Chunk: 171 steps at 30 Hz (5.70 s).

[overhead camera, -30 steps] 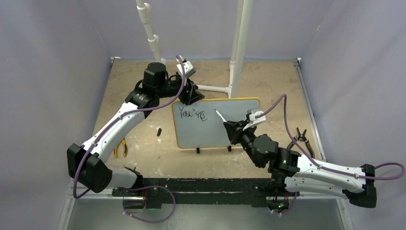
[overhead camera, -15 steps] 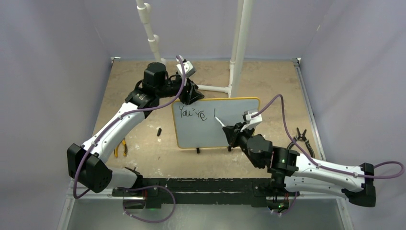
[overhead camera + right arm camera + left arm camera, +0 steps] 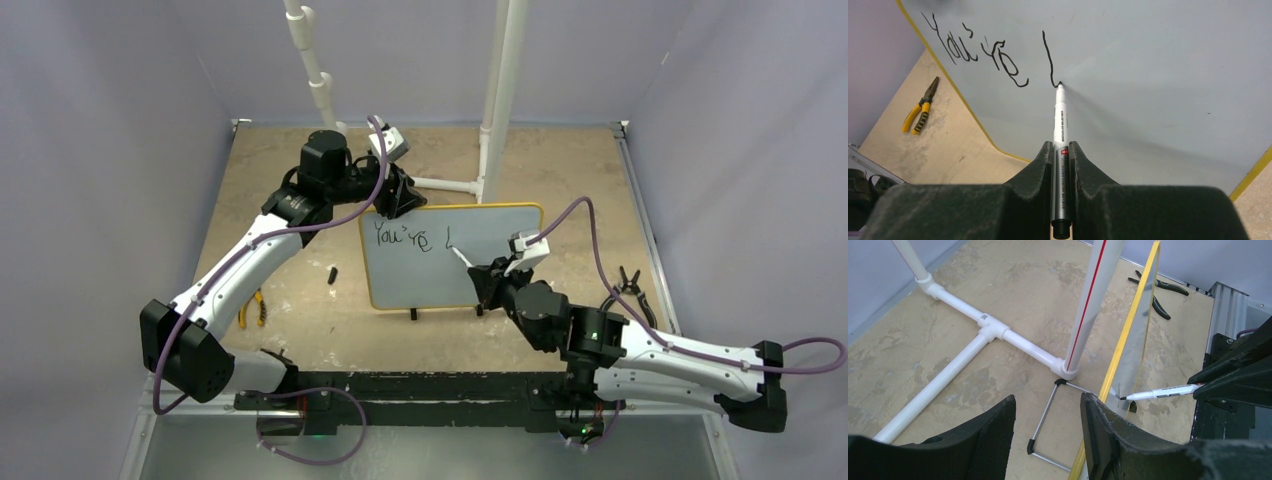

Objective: Write a sentence on the whiteboard

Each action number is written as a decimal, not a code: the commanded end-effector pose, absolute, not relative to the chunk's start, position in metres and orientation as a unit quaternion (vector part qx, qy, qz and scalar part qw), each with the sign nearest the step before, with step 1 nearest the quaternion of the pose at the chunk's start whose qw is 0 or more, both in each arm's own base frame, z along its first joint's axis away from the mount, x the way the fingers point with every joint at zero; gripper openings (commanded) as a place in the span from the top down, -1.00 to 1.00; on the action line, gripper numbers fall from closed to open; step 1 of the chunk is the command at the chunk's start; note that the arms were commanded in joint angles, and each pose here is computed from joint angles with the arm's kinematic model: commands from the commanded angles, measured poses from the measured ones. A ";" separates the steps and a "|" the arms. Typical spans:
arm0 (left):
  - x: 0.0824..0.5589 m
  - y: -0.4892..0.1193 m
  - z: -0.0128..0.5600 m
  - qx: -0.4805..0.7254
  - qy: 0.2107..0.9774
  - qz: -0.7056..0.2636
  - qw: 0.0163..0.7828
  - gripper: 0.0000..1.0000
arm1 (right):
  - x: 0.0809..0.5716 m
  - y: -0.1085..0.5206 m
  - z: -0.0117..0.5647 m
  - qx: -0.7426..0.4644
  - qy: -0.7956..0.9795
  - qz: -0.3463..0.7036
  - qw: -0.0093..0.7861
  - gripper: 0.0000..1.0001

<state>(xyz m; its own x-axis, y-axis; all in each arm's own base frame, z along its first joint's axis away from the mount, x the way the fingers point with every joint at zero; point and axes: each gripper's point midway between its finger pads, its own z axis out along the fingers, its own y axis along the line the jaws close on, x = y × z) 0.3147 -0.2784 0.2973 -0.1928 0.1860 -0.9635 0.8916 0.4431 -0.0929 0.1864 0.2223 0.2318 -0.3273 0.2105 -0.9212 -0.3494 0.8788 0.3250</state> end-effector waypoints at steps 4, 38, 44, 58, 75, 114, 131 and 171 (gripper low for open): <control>0.310 -0.281 0.298 0.406 0.676 -0.354 0.502 0.02 | 0.192 0.209 0.276 -0.010 0.740 0.264 0.619 1.00; 0.311 -0.280 0.297 0.405 0.677 -0.351 0.504 0.03 | 0.194 0.206 0.256 -0.003 0.766 0.228 0.601 1.00; 0.311 -0.280 0.298 0.406 0.676 -0.351 0.505 0.03 | 0.199 0.203 0.273 0.002 0.752 0.224 0.619 1.00; 0.311 -0.280 0.298 0.406 0.676 -0.352 0.505 0.03 | 0.197 0.212 0.287 -0.013 0.736 0.249 0.629 1.00; 0.311 -0.280 0.298 0.406 0.676 -0.352 0.505 0.03 | 0.194 0.197 0.261 0.013 0.764 0.226 0.604 1.00; 0.311 -0.278 0.298 0.403 0.677 -0.347 0.508 0.03 | 0.185 0.191 0.287 0.015 0.731 0.288 0.618 1.00; 0.312 -0.278 0.296 0.402 0.680 -0.346 0.507 0.03 | 0.183 0.183 0.258 0.032 0.769 0.255 0.585 1.00; 0.312 -0.278 0.297 0.400 0.680 -0.345 0.508 0.02 | 0.188 0.186 0.252 0.043 0.778 0.235 0.581 1.00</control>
